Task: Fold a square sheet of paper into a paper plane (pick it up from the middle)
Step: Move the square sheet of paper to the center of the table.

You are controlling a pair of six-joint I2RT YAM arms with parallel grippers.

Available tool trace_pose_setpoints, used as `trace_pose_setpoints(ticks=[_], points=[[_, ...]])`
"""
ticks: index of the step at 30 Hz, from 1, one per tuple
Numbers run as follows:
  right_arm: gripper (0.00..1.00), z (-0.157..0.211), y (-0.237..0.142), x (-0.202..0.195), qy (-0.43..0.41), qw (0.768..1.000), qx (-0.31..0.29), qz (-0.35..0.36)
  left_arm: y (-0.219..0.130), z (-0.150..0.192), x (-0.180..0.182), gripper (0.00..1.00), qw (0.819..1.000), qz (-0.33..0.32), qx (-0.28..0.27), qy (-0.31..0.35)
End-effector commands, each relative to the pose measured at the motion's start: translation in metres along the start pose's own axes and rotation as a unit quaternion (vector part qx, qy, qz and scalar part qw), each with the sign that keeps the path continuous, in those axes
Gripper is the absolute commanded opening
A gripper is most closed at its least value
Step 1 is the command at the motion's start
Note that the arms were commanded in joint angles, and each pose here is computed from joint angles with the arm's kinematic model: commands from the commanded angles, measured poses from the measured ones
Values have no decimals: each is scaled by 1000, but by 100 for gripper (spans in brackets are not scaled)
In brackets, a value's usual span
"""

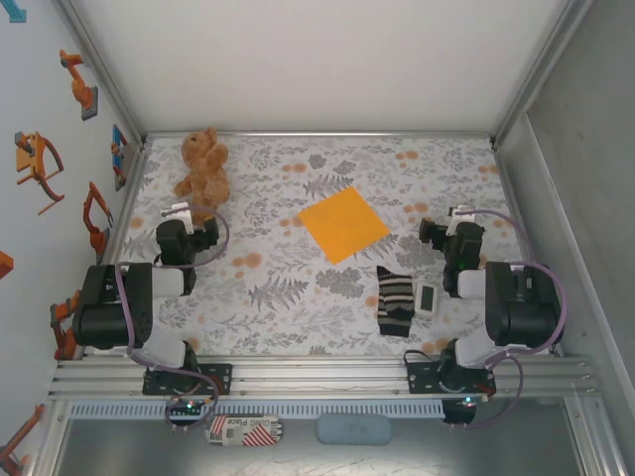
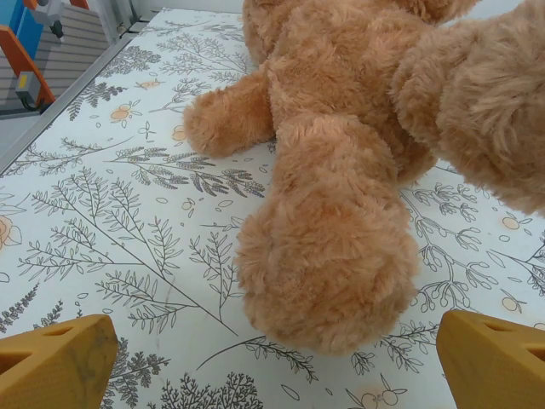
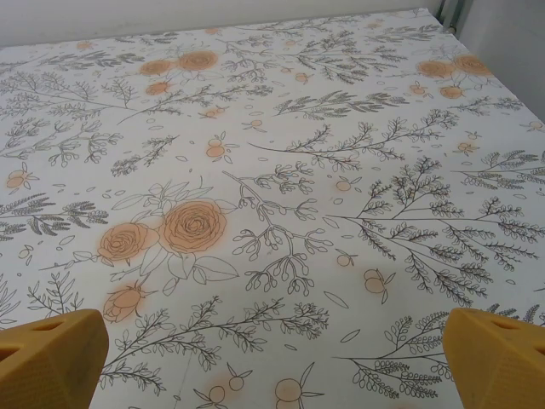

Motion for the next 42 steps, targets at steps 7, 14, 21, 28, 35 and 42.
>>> trace_pose_setpoints(ticks=[7, 14, 21, 28, 35, 42], points=[[99, -10, 4, -2, -6, 1000, -12, 1, 3, -6, -1, 96, 1000, 5, -5, 6], [99, -10, 4, -1, -6, 1000, -11, 1, 2, -6, -1, 96, 1000, 5, -6, 6], [99, -9, 4, -1, -6, 1000, -11, 1, 2, -6, -1, 96, 1000, 5, -5, 6], [99, -10, 4, -1, -6, 1000, -11, 0, 2, -5, -1, 96, 1000, 4, -5, 6], [99, -29, -10, -1, -8, 1000, -21, 0, -10, -19, -10, 96, 999, 9, -6, 31], [99, -79, -29, -2, 57, 998, 21, 9, -42, -63, -13, 96, 998, -12, 40, -45]])
Point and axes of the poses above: each hand's point on the last joint's axis, 136 mm out from that joint toward the fingers, its own y axis out along the fingers, its own x axis along the line the jaws close on, z = x × y, the point moved 4 cm from there along -y, back along the fingers, and after that the axes turned 2 degrees about -y, right-handed, at the moved point
